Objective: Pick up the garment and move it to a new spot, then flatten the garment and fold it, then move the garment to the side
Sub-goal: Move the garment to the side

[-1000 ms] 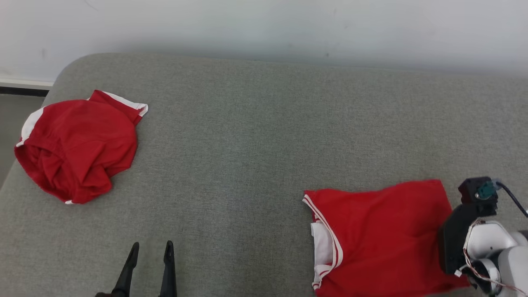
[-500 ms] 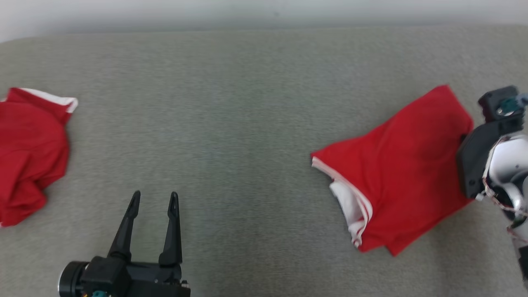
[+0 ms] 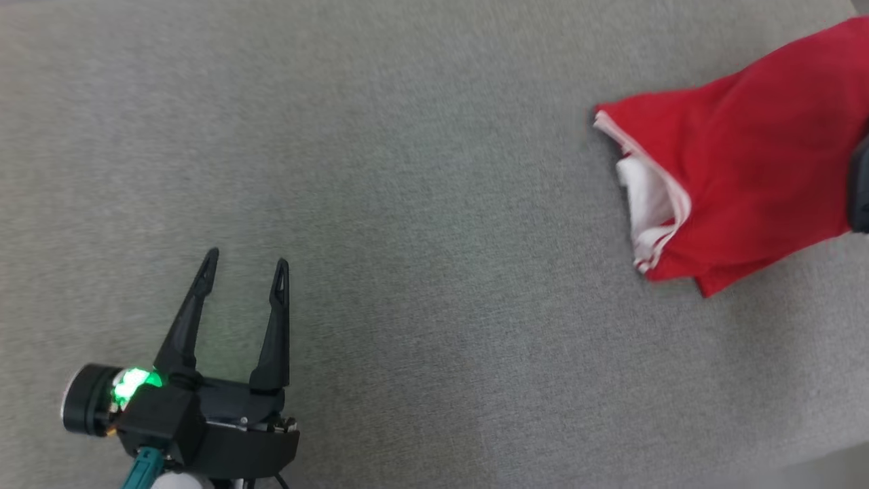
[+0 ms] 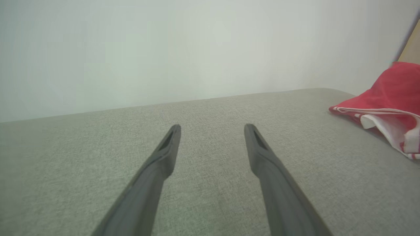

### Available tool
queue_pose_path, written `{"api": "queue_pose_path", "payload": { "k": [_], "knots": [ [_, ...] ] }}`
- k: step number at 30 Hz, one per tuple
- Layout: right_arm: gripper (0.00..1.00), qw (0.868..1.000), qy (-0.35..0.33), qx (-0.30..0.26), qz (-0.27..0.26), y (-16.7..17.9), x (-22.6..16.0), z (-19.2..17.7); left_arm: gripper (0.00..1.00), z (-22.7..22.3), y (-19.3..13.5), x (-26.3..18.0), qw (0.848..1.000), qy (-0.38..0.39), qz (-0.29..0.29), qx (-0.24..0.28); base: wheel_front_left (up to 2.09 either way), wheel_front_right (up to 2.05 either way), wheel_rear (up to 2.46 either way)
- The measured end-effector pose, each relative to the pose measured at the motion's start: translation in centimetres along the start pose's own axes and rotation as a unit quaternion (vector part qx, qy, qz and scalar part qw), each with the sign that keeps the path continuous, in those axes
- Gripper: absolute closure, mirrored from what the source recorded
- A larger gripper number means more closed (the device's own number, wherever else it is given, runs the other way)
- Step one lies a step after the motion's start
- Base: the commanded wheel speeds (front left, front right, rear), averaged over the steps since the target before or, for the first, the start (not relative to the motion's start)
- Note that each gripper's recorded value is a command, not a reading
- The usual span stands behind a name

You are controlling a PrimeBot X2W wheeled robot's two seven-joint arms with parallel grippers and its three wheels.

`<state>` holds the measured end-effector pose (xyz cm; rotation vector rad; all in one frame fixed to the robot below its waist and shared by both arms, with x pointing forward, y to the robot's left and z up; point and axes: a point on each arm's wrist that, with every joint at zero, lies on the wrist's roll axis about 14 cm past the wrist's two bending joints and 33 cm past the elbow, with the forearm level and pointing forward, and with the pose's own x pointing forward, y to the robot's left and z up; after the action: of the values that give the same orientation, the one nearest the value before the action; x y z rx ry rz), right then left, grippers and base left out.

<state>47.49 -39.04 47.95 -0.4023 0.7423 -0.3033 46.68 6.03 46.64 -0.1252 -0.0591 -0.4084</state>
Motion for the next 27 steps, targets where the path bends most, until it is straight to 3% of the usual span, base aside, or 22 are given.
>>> {"api": "queue_pose_path", "payload": {
  "k": [10, 26, 27],
  "knots": [
    [1.0, 0.997, -0.013, -0.011, -0.081, -5.3, 2.6, -2.5, 0.0, -3.8, -1.6, 2.5, 0.998, 0.018, -0.055, -0.009, 0.0, 0.0, 0.0],
    [1.0, 0.99, -0.038, -0.052, -0.123, -8.0, 2.4, -2.5, 0.0, -5.8, -3.7, 3.7, 0.995, 0.025, -0.086, -0.033, 0.0, 0.0, 0.0],
    [0.87, 0.99, -0.041, -0.052, -0.123, -8.0, 2.5, -2.5, 0.0, -5.9, -3.8, 3.7, 0.995, 0.026, -0.086, -0.034, 0.0, 0.0, 0.0]
  ]
}}
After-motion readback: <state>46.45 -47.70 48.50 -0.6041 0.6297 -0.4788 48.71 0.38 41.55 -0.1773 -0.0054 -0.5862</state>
